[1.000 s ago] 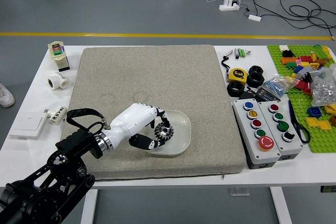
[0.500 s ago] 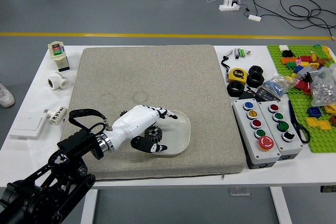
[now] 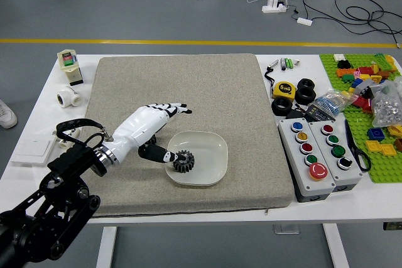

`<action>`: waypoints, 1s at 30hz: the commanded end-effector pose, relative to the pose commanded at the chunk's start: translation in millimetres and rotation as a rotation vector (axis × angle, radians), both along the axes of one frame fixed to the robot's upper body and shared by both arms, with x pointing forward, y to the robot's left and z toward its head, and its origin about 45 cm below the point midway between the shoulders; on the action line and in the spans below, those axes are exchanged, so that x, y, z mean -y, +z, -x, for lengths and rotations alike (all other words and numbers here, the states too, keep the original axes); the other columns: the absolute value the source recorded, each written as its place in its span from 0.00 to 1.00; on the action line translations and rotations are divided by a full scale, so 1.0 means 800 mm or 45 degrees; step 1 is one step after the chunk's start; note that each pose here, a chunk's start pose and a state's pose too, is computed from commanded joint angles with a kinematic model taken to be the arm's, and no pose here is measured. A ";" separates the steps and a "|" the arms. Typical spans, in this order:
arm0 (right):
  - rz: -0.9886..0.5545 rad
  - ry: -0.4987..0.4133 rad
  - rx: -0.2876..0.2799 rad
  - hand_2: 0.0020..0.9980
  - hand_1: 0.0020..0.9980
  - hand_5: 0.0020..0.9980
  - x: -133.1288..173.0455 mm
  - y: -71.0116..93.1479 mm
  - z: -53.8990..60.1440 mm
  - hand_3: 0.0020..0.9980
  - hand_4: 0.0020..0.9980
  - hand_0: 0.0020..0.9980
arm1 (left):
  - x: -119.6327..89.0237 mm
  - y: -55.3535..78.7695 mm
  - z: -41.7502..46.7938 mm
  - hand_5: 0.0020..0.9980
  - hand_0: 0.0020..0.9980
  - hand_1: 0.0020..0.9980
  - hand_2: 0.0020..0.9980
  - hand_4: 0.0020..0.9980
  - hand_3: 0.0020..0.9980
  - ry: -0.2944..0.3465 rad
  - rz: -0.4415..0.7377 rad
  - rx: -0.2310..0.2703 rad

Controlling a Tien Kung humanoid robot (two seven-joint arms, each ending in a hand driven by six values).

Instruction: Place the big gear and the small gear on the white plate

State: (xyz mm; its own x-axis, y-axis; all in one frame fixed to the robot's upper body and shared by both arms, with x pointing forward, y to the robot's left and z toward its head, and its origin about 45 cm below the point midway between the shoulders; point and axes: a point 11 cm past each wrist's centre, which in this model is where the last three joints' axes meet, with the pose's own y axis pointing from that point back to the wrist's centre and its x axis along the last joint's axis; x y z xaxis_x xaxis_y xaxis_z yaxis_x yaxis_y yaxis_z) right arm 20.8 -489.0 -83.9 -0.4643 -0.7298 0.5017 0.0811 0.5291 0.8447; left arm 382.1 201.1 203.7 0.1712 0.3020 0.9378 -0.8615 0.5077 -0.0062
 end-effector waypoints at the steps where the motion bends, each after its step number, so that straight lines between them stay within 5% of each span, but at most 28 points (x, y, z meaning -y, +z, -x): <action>1: 0.000 0.001 -0.001 0.70 0.61 0.74 0.000 0.000 0.000 0.57 0.77 0.61 | -0.010 0.002 -0.005 0.15 0.71 0.79 0.86 0.85 0.79 0.019 -0.019 -0.001; 2: 0.000 0.000 -0.001 0.70 0.61 0.74 0.000 0.000 0.000 0.57 0.77 0.61 | -0.020 0.002 -0.009 0.09 0.67 0.76 0.82 0.75 0.70 0.034 -0.046 -0.008; 7: -0.001 -0.001 -0.001 0.70 0.61 0.74 0.000 0.000 0.000 0.57 0.77 0.61 | -0.043 -0.005 -0.017 0.09 0.67 0.76 0.82 0.75 0.70 0.065 -0.117 -0.034; 8: -0.001 -0.001 -0.001 0.70 0.61 0.74 0.000 0.000 0.000 0.57 0.77 0.61 | -0.046 -0.007 -0.018 0.06 0.61 0.71 0.77 0.71 0.67 0.069 -0.126 -0.040; 18: -0.004 -0.002 0.002 0.70 0.61 0.74 -0.002 -0.001 -0.003 0.57 0.77 0.61 | -0.053 -0.036 -0.020 0.06 0.59 0.70 0.77 0.70 0.66 0.069 -0.187 -0.130; 30: -0.003 -0.002 0.012 0.70 0.61 0.74 -0.001 0.000 -0.007 0.57 0.77 0.61 | -0.052 -0.046 -0.022 0.06 0.60 0.71 0.77 0.70 0.66 0.068 -0.207 -0.167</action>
State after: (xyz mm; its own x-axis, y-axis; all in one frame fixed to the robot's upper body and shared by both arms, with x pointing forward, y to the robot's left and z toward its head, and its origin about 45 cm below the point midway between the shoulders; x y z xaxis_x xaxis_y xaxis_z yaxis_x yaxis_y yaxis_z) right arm 26.5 -487.9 -83.9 -0.4706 -0.7301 0.4955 0.0739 0.5269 0.8467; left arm 399.9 243.1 167.2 0.2827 0.1604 0.9457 -0.8754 0.4462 0.1860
